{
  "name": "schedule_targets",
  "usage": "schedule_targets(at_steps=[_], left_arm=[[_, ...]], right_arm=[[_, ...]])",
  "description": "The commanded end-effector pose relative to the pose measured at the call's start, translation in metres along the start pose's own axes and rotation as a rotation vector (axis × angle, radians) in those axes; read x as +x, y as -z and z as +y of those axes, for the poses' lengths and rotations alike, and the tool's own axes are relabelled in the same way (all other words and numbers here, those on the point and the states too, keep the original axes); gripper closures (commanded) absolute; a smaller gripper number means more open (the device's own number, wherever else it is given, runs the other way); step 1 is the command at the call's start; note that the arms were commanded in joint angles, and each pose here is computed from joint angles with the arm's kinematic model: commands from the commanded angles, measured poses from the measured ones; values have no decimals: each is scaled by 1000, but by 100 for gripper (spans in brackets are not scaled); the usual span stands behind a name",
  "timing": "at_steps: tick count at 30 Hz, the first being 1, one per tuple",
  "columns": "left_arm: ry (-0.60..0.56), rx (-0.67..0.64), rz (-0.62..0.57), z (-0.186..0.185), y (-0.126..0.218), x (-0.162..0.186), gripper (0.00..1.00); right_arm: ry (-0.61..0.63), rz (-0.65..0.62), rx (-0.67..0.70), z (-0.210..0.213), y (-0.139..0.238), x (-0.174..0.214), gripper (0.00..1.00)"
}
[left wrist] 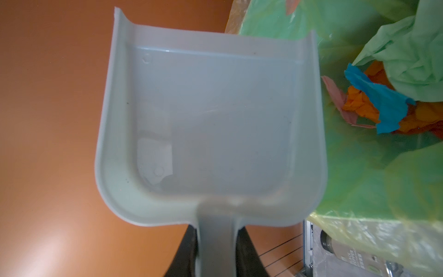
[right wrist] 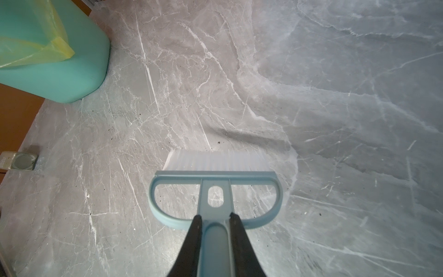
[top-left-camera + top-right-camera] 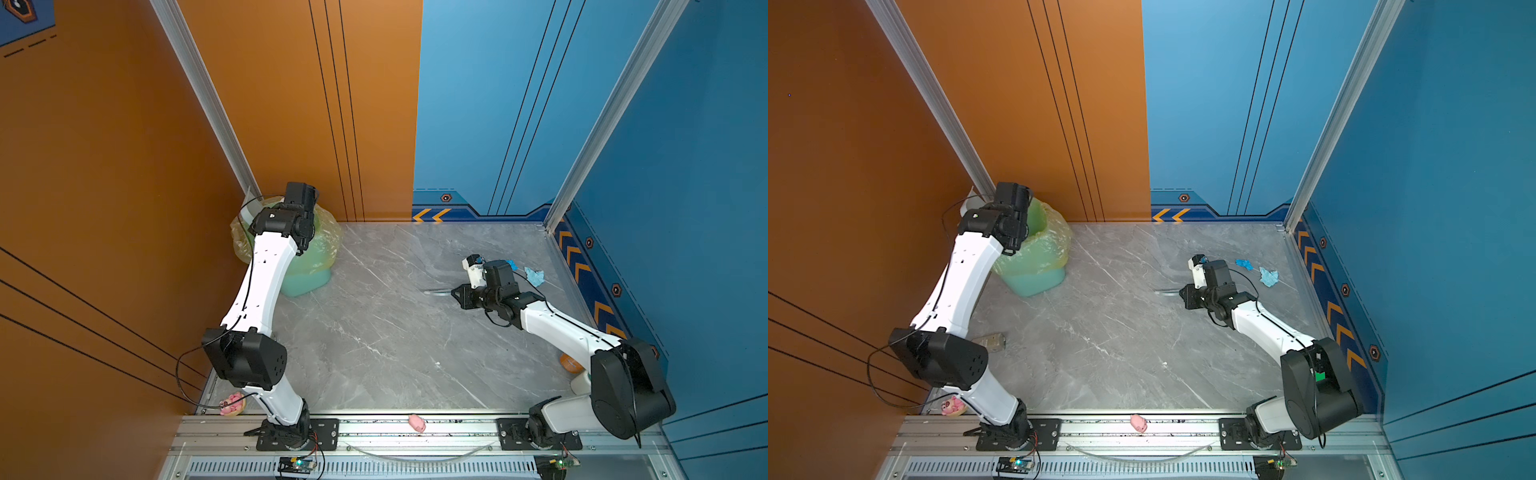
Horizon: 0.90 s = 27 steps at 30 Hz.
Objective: Sweep away the paper scraps from the table
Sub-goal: 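Return the dustpan to the table while the right gripper moves the brush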
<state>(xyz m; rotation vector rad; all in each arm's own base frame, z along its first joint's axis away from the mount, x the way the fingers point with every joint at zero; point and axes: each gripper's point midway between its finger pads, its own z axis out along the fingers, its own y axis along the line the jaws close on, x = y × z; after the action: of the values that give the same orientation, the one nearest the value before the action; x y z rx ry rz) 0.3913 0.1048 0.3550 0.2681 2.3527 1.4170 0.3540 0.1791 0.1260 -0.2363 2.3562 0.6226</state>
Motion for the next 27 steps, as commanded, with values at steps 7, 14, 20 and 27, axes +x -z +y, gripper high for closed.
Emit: schedule_targets(at_steps=[7,14,20,27], left_arm=[[308,325,-245,-5,42,-25,100],[439,550,-345,-22,71,-37,100],[580,781,-479,-35,108,-53,100],[744,1102,-675,-56,163,-72,100]], right_arm=[[0,-55,18,-1,12,-13,100],[-8,-78,53,-8,21,-19,100],[-34,-109,121,-26,34,-34,100],[-112,-171,366,-83,58,-63,100]])
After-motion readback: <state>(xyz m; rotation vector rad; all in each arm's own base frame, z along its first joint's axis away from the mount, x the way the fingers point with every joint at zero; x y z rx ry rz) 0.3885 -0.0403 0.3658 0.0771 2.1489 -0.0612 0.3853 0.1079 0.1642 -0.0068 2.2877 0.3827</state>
